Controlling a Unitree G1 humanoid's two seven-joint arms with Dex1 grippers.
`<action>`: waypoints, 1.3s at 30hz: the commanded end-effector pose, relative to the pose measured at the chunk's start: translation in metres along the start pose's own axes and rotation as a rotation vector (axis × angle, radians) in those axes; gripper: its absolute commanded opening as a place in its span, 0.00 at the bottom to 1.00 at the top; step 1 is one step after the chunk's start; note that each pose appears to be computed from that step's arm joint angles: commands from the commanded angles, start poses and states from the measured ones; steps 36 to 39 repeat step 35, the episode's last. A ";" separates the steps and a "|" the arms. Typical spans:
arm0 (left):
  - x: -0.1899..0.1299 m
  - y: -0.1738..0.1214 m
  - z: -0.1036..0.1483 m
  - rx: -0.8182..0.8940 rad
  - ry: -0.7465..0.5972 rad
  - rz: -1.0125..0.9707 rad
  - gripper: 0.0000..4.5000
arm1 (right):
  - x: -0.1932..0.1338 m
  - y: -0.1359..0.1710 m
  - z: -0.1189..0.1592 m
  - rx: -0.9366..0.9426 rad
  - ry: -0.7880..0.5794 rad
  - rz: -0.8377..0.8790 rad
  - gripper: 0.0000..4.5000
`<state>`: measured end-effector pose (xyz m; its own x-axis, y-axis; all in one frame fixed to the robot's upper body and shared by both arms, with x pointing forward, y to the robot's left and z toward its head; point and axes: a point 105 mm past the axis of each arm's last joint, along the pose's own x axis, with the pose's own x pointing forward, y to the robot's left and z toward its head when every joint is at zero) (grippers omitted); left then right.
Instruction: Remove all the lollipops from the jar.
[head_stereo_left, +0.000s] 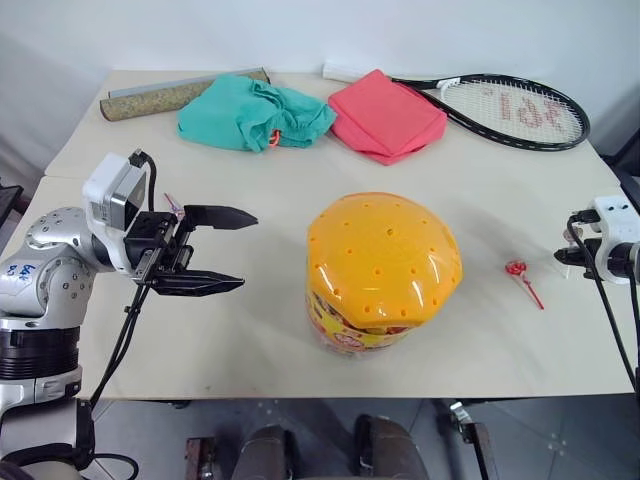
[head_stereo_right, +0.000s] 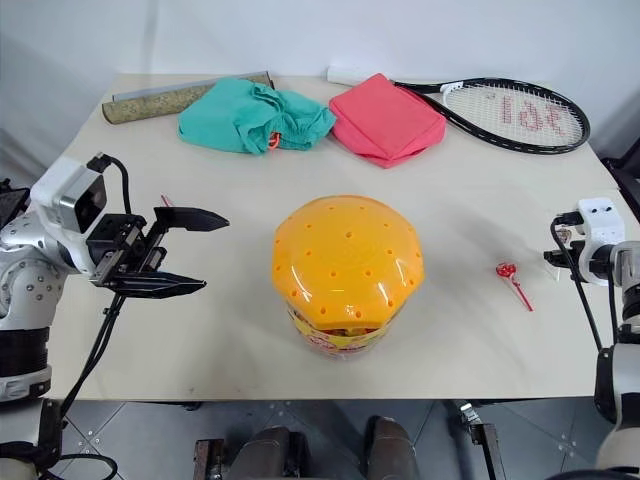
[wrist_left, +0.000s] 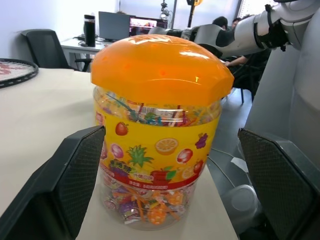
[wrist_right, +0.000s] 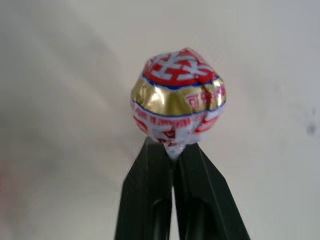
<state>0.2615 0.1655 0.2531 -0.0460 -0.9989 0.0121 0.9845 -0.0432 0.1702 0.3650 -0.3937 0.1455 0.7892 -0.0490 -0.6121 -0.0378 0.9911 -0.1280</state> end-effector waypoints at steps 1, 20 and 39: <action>-0.003 -0.005 0.009 0.033 0.014 0.024 1.00 | -0.004 -0.007 0.004 -0.002 -0.017 -0.022 0.31; -0.020 0.038 -0.036 -0.139 -0.049 0.402 1.00 | -0.105 0.088 0.037 -0.232 -0.442 0.457 0.99; -0.026 0.014 -0.070 -0.213 -0.073 0.406 1.00 | -0.115 0.184 -0.051 -0.212 -0.455 0.789 0.99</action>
